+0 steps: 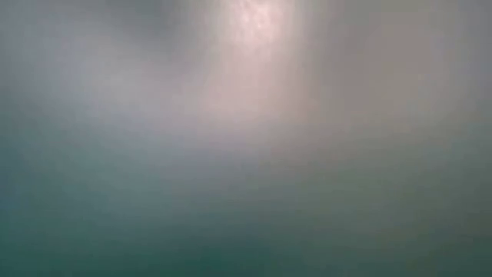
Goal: Sort silverware by color (type)
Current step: Put the light blue spoon into the blue bin
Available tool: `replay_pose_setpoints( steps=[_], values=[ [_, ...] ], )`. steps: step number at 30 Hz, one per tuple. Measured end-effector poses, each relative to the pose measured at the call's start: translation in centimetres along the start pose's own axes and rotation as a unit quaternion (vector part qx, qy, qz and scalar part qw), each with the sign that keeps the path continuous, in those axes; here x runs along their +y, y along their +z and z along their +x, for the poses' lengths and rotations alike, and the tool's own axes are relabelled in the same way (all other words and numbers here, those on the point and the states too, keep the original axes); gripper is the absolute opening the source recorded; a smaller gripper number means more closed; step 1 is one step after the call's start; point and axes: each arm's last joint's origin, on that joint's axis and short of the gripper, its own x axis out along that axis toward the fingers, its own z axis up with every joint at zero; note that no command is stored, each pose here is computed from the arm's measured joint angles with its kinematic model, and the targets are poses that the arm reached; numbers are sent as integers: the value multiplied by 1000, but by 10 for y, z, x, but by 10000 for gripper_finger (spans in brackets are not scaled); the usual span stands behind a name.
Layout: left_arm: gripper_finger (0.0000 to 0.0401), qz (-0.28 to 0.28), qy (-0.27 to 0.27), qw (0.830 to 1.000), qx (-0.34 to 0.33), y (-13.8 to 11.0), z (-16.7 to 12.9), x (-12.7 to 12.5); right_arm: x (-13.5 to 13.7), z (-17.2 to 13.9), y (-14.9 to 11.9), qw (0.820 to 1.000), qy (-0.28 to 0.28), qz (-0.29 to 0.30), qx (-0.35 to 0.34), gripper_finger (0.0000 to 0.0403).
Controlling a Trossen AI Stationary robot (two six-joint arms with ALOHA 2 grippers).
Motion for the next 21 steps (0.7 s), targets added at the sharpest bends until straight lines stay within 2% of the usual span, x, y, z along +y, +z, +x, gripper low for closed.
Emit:
replay_pose_setpoints(
  steps=[3,7,12,18,21],
  values=[
    [82,0,21,1000,-1,-7,-9,18,2,11,5,999,9,-4,-46,95],
    [82,12,43,999,-9,-9,-17,37,4,19,6,997,13,-27,-73,91],
    [82,34,75,996,-15,-5,-24,63,5,24,7,996,11,-49,-77,93],
    [82,12,85,996,-16,3,-27,98,1,26,8,995,7,-63,-76,94],
    [82,3,102,995,9,-4,-21,113,-2,28,8,995,4,-65,-74,91]
  ],
)
